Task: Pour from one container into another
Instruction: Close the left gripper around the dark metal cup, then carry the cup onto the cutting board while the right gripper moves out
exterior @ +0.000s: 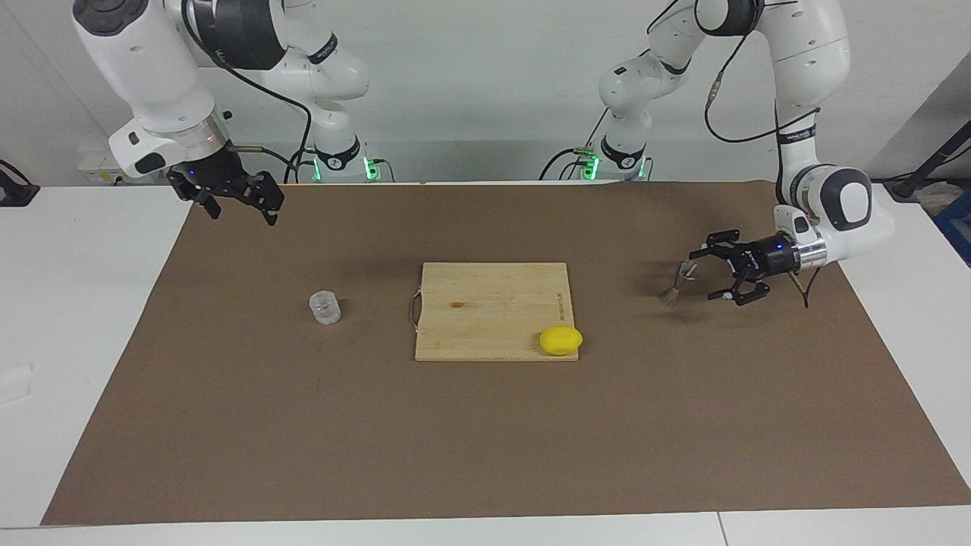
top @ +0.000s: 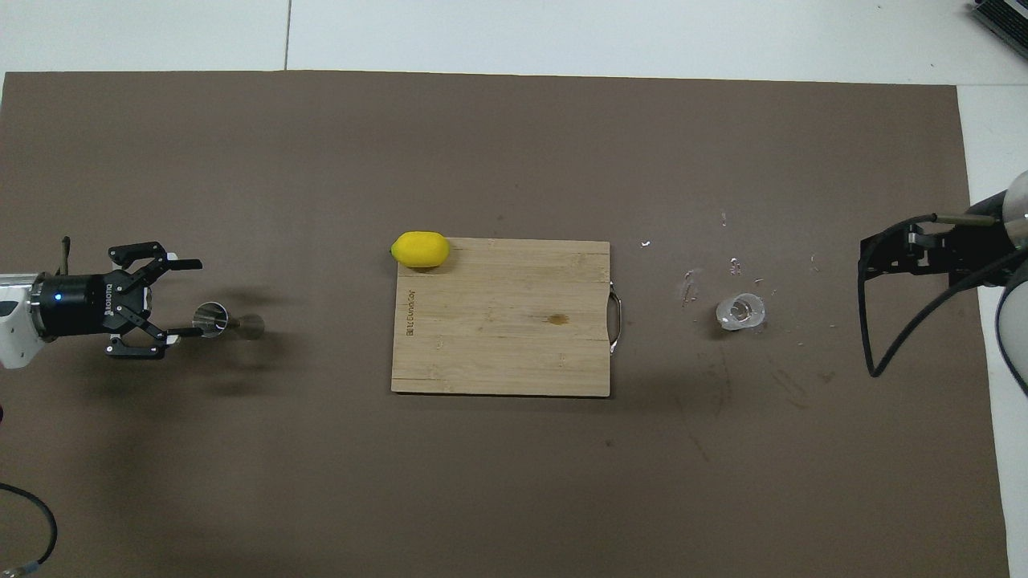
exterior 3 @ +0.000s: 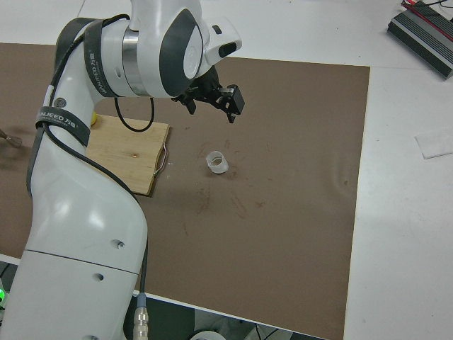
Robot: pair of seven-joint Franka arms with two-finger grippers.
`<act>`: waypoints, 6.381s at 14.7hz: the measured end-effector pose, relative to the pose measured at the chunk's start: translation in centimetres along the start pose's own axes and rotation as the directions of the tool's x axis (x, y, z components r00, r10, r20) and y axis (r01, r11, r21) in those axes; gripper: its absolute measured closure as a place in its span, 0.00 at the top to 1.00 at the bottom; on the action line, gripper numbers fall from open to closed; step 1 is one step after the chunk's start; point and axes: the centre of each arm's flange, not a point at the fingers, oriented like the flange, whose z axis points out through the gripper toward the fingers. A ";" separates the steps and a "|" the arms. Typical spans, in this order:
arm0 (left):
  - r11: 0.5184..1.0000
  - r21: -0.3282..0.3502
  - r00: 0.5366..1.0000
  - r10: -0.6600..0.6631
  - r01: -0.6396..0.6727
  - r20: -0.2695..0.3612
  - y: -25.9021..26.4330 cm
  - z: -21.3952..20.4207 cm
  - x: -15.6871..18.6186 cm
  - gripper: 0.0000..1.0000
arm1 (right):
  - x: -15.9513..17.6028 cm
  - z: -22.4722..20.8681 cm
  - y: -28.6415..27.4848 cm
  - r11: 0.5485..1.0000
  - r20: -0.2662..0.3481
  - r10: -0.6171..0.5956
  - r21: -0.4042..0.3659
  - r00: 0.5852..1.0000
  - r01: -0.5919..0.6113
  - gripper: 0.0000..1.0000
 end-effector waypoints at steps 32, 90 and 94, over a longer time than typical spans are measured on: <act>0.997 -0.006 0.993 0.078 -0.078 -0.091 2.0 0.9 -4.3 0.93 | 0.0 0.0 0.0 1.000 0.000 0.000 0.000 1.000 0.000 1.00; 0.978 0.204 0.985 0.083 -0.050 -0.152 9.8 42.8 13.2 0.52 | 1.2 4.9 -0.2 0.627 0.132 0.760 0.103 0.636 -0.772 0.92; 0.973 0.230 0.988 0.059 -0.024 -0.146 11.1 44.4 11.7 0.52 | 1.8 9.1 -0.4 0.453 0.228 0.863 0.043 0.450 -0.890 0.92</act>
